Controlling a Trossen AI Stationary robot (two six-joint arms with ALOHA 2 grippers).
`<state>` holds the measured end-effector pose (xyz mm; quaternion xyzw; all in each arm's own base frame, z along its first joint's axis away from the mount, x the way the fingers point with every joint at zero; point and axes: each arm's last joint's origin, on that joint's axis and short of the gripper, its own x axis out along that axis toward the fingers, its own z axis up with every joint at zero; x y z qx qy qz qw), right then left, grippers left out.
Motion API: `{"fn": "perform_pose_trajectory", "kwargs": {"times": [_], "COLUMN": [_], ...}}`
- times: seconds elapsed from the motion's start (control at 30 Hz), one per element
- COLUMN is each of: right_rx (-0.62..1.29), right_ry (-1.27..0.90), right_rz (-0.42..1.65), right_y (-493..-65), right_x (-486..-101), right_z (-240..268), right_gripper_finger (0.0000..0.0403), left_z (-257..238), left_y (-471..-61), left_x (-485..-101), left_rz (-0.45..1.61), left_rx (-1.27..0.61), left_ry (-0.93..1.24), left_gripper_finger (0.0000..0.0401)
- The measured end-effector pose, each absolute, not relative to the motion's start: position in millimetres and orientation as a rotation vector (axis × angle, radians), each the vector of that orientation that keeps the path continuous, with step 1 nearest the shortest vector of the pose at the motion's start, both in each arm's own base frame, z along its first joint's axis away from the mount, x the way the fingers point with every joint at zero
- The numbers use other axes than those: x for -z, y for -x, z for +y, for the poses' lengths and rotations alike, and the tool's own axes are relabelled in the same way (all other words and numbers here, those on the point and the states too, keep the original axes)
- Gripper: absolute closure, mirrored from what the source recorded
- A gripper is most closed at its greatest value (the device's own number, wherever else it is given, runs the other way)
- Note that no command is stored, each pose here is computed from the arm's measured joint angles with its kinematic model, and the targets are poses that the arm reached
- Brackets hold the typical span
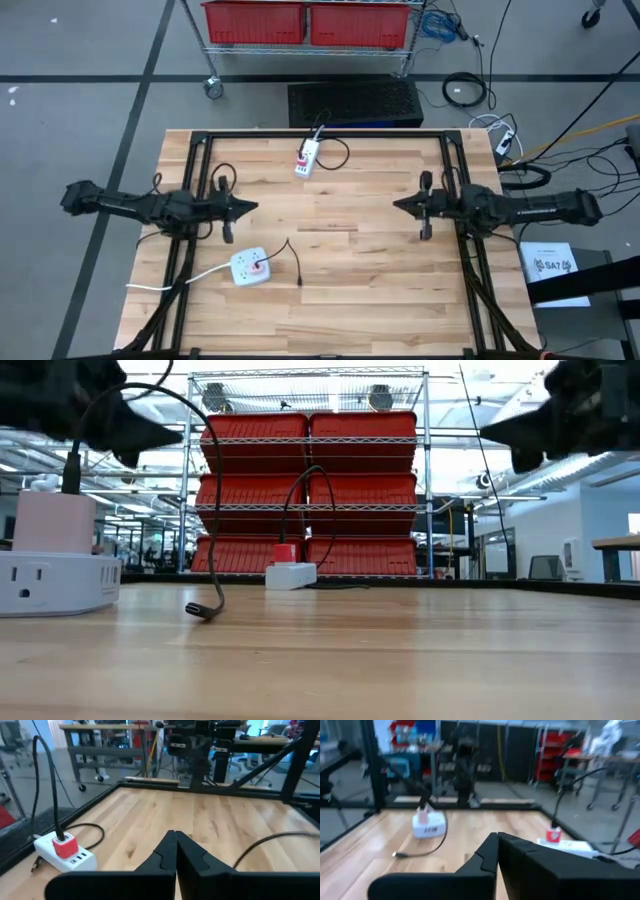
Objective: Insert USB
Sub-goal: Return to Home Position
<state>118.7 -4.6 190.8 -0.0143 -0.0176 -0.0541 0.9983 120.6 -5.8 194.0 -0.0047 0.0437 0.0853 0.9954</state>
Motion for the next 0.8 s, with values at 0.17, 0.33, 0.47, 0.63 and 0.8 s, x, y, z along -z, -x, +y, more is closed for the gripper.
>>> {"fn": "perform_pose_trajectory", "kwargs": {"times": [0.17,0.33,0.47,0.63,0.8], "right_rx": [0.180,0.213,0.225,0.272,0.254], "right_ry": [0.020,0.039,0.039,0.043,-0.001], "right_rz": [-0.110,-0.082,-0.057,-0.096,-0.098], "right_y": [-105.9,-95.3,-92.7,-94.7,-95.2], "right_x": [-183.5,-186.2,-184.1,-177.6,-176.1], "right_z": [-8.7,-11.0,-11.2,-15.3,-20.0], "right_gripper_finger": [0.0403,0.0403,0.0403,0.0403,0.0403], "left_z": [7.4,9.5,11.2,17.7,19.6], "left_y": [-120.2,-112.6,-103.4,-99.4,-99.7], "left_x": [-179.0,-179.4,-176.8,-169.6,-167.2], "left_rz": [0.082,0.086,0.065,-0.020,-0.003], "left_rx": [-0.243,-0.208,-0.258,-0.336,-0.253], "left_ry": [0.006,-0.012,-0.024,-0.053,-0.019], "left_gripper_finger": [0.0399,0.0399,0.0399,0.0399,0.0399]}}
